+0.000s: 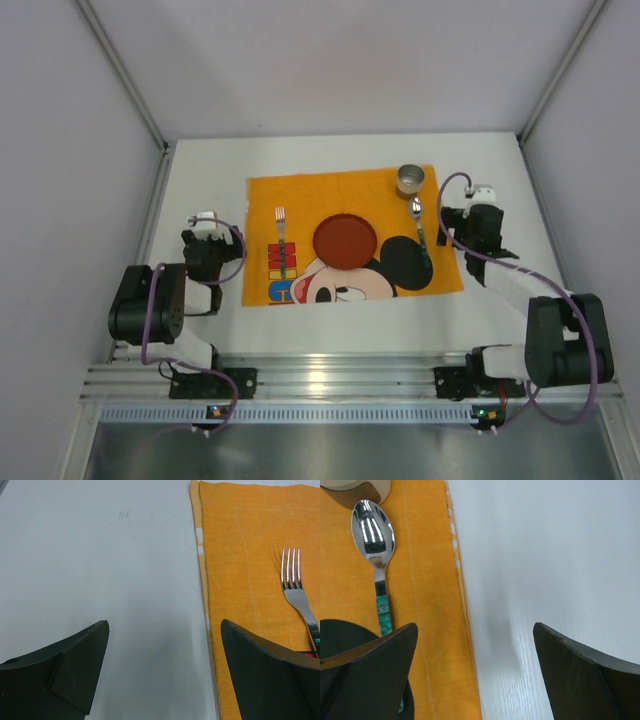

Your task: Set the dinner table for one person

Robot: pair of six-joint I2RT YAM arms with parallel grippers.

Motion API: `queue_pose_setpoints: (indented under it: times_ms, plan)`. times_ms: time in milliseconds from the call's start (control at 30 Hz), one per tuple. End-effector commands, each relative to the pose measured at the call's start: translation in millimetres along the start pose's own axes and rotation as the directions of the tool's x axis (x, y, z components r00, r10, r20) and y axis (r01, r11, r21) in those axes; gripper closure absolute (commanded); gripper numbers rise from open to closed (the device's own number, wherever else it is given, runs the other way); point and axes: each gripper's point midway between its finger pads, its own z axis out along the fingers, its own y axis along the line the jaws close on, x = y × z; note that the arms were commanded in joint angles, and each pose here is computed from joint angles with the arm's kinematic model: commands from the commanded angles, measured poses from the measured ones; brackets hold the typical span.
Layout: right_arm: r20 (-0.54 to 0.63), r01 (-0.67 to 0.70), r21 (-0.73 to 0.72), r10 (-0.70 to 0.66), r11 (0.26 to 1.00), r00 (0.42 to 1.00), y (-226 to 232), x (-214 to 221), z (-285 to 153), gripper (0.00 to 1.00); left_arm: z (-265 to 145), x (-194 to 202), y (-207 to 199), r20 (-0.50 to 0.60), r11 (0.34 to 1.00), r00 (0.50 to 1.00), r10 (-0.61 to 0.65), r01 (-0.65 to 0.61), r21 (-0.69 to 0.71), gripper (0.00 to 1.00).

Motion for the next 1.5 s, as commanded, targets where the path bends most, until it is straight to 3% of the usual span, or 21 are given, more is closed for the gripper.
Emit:
queue_pose_setpoints:
  times_ms: [0, 67, 100, 167, 300, 433, 467, 1467]
  plan:
    - [0.347, -0.02, -0.029, 0.029, 0.999, 0.938, -0.3, -68.9, 8.5, 0.0, 6.7, -26.4, -3.1, 0.087, 1.0, 0.996, 0.007, -0.008, 0.01, 0.02]
    - [0.362, 0.039, -0.033, -0.024, 0.999, 0.932, -0.2, -45.6, 8.4, 0.0, 6.6, -26.6, -2.8, 0.087, 1.0, 0.996, 0.009, -0.009, 0.009, 0.01]
    - [0.444, 0.02, -0.014, -0.011, 1.0, 0.896, -4.5, -59.3, 3.8, 0.0, 6.3, -26.4, -2.8, 0.087, 1.0, 0.996, 0.009, -0.009, 0.009, 0.02]
    - [0.428, -0.013, 0.006, 0.009, 1.0, 0.904, -13.1, -35.0, 9.1, 0.0, 6.4, -25.8, -3.3, 0.085, 1.0, 0.996, 0.009, -0.01, 0.01, 0.02]
    - [0.493, 0.017, -0.045, 0.008, 0.999, 0.87, -3.8, -39.7, 1.8, 0.0, 6.6, -27.0, -2.6, 0.088, 1.0, 0.996, 0.009, -0.009, 0.007, 0.02]
    - [0.483, 0.016, -0.044, 0.007, 0.999, 0.876, -6.7, -34.9, 2.8, 0.0, 7.2, -22.6, -2.7, 0.084, 1.0, 0.996, 0.012, -0.013, 0.008, 0.01]
    - [0.48, 0.017, -0.045, 0.007, 0.999, 0.877, -6.5, -34.8, 2.7, 0.0, 7.2, -30.9, -7.0, 0.124, 0.999, 0.992, 0.018, -0.023, 0.036, 0.01]
    - [0.481, 0.016, -0.037, 0.003, 0.999, 0.877, -6.7, -34.3, 2.4, 0.0, 7.1, -27.7, -8.1, 0.097, 0.999, 0.995, 0.024, -0.028, 0.043, 0.01]
